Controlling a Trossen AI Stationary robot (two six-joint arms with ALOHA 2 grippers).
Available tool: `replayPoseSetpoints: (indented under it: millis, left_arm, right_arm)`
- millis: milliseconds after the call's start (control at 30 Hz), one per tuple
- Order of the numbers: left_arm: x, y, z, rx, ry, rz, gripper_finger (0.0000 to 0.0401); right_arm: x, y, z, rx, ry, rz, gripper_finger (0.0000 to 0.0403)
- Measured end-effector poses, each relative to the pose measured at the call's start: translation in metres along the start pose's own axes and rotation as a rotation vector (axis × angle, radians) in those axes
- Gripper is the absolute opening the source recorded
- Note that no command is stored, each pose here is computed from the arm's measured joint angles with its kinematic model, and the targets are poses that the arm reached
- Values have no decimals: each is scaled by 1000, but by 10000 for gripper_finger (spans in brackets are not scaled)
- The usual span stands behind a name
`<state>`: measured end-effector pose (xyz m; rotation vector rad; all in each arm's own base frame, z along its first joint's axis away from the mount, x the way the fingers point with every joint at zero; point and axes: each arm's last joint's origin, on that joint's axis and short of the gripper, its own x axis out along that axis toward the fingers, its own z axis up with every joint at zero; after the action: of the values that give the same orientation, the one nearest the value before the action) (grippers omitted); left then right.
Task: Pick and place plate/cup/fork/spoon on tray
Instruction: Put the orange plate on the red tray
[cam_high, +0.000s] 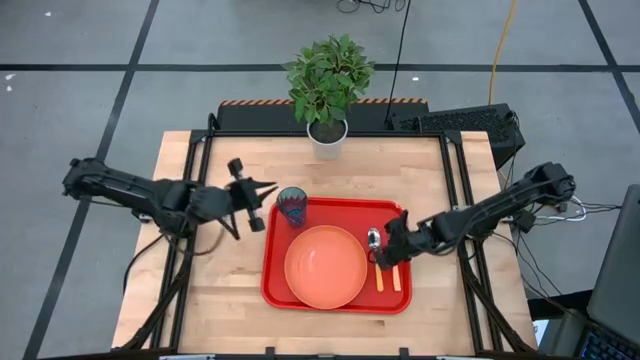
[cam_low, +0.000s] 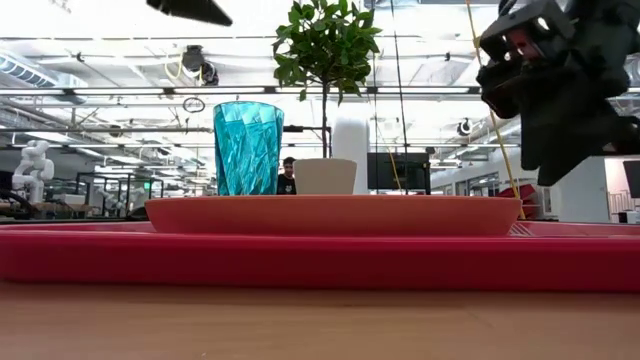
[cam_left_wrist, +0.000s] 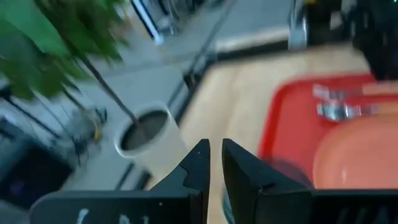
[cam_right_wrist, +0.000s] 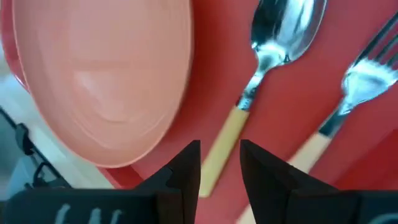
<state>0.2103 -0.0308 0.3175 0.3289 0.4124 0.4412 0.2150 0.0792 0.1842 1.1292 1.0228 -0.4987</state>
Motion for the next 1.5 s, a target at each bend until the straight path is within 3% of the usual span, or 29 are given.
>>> replayPoseSetpoints:
  millis: [167,400,800,1133,1367,1500]
  left_arm:
    - [-10,15,8,14,-82,50,47]
    - [-2,29,6,53,-51,114,47]
    - [24,37,-2,65,8,84,47]
    - [39,35,-7,56,49,77,47]
    - [38,35,-7,48,49,75,47]
    - [38,34,-7,45,54,72,47]
  right_arm:
    - [10,3,-14,73,25,-3,102]
    - [24,14,-24,100,-25,78,102]
    - [28,15,-9,-76,-207,66,102]
    - [32,15,-2,-184,-229,46,102]
    - [49,21,-3,-339,-245,79,102]
    - [48,19,-3,-352,-241,59,102]
